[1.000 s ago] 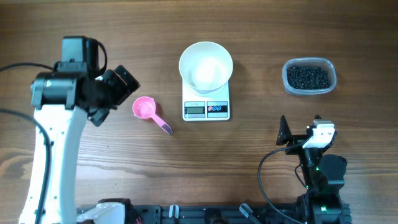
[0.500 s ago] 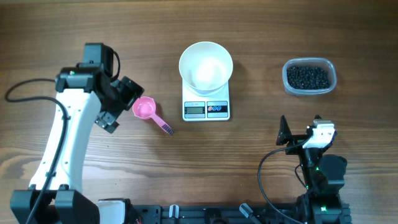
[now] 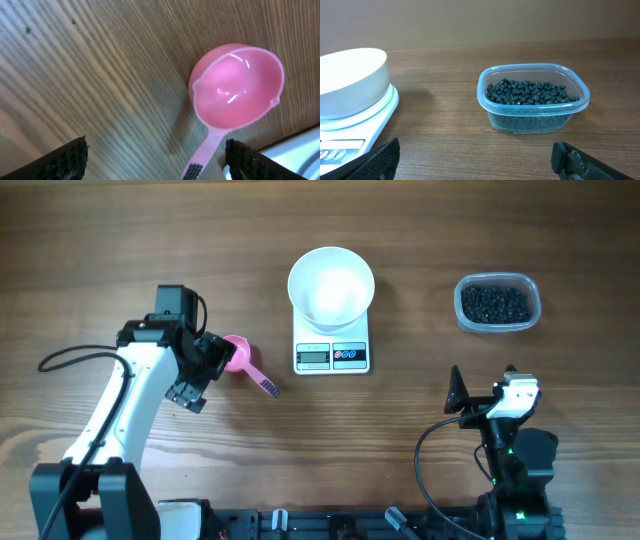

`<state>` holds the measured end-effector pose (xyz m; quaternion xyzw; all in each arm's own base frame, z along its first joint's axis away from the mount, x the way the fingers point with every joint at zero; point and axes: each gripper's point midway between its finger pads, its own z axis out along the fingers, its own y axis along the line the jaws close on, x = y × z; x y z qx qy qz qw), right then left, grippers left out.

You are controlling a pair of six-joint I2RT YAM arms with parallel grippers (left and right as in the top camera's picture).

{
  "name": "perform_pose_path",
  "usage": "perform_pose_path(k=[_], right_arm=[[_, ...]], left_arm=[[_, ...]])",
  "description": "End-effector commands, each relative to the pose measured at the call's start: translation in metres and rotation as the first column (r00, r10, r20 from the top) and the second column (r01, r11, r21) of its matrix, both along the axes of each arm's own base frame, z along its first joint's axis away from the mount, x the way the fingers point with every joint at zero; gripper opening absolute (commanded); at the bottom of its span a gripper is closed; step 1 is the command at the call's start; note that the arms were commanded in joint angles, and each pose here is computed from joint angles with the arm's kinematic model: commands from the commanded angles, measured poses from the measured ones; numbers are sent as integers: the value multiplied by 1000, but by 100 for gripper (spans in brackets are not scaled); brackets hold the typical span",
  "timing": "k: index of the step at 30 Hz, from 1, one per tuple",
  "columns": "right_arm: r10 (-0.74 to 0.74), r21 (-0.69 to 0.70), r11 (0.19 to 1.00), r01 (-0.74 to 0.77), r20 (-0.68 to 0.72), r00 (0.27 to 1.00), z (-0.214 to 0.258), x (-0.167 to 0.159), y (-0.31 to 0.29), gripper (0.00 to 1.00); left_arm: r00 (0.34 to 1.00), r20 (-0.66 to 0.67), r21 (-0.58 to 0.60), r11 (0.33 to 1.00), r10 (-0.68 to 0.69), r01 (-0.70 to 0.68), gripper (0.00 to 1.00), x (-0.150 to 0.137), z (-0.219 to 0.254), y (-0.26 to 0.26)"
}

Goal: Scoop item into bowl and weigh 150g on scale
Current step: 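Lower the left gripper and close it on the pink scoop's rim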

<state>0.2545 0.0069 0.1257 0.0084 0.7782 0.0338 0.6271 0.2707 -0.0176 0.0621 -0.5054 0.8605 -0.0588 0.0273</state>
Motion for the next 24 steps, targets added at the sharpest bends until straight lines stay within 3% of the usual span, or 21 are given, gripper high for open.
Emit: perform_pose_path(k=[1, 18, 24], right_arm=[[13, 8, 1000, -13, -2, 1000, -1, 0, 2, 100], [13, 8, 1000, -13, -2, 1000, -1, 0, 2, 100], [13, 8, 1000, -13, -2, 1000, -1, 0, 2, 100]], left_arm=[[999, 6, 12, 999, 43, -44, 95, -1, -12, 2], [996, 19, 11, 996, 89, -89, 91, 8, -24, 3], [994, 53, 13, 995, 93, -94, 85, 16, -23, 4]])
